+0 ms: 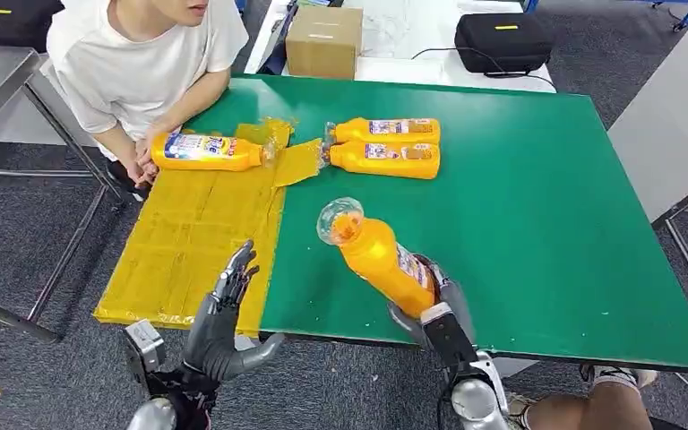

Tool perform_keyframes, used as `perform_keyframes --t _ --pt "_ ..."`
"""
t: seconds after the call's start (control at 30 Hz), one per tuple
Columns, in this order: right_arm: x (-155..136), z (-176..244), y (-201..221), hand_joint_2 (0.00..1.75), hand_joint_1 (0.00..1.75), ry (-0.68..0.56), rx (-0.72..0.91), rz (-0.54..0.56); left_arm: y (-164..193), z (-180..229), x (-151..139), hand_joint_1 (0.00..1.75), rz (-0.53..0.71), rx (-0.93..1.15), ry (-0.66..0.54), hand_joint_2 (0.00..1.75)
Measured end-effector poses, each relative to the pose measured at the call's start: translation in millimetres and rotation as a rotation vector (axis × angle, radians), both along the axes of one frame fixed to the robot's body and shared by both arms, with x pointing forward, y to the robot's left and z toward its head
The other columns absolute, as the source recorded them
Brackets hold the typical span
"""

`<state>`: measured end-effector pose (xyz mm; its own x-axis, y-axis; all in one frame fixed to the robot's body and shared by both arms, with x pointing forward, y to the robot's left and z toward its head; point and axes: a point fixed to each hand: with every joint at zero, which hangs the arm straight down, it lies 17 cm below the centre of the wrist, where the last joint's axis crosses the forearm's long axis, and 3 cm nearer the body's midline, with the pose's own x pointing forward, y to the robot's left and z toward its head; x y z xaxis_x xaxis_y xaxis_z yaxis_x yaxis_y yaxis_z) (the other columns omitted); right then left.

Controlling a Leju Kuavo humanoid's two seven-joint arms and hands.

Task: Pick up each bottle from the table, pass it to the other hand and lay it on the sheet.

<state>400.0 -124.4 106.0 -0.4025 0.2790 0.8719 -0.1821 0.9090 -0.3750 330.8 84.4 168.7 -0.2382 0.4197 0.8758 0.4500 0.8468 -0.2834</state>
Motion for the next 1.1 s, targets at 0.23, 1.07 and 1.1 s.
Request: perform_keyframes --t 0.23,1.07,1.1 --pt "-36 34 95 1.75 1.75 -0.047 0.127 0.186 -23 2 -3 0.0 -0.087 -0.073 0.039 1.75" --pt "-75 21 188 1.75 1.75 -0.049 0.085 0.416 -32 14 -1 0.0 -0.154 -0.169 0.054 1.75" --pt "-75 20 189 1.75 1.75 -0.047 0.081 0.419 -31 14 -1 1.66 -0.151 -0.169 0.054 1.75"
